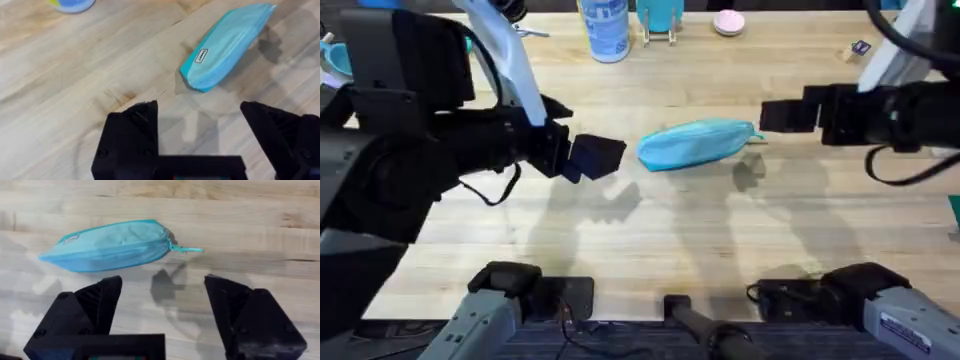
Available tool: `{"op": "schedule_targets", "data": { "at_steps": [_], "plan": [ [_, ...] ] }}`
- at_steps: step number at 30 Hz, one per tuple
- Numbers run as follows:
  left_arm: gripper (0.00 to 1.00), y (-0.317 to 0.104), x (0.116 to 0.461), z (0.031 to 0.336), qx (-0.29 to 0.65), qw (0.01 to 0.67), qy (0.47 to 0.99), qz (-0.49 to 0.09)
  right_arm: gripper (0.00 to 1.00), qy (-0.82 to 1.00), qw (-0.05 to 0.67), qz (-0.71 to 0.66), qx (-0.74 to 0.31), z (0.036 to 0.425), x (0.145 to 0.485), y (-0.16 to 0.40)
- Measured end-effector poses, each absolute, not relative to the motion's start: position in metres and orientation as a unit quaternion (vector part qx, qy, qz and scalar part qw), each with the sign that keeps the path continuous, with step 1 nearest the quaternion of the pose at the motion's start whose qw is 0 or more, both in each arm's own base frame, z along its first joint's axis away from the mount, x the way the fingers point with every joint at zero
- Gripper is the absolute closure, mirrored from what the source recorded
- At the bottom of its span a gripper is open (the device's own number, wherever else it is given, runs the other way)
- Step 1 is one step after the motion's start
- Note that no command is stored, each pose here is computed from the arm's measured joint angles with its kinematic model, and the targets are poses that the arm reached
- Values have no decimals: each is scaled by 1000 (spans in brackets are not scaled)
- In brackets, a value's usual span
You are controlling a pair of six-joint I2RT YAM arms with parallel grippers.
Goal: Unzip the bag, pick up the pens from the table one at a time and place them inside, then zip the bag closed.
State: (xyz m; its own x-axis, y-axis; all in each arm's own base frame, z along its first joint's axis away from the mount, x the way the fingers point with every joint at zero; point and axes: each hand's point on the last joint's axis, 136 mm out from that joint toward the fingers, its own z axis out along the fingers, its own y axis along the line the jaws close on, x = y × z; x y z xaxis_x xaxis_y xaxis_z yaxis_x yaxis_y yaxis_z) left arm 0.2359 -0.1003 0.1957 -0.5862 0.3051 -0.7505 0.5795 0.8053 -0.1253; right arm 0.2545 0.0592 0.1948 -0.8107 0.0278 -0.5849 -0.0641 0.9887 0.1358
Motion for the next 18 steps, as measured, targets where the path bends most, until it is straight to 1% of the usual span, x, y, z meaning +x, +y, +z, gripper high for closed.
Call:
{"op": "schedule_targets", "data": {
  "at_steps": [6,18],
  "plan": [
    [5,-96,235,191,244,369,880,-172,5,947,312,74,-25,201,239,57],
    [5,-93,236,190,240,368,883,-163,5,943,324,75,-29,207,237,56]
  ]
}}
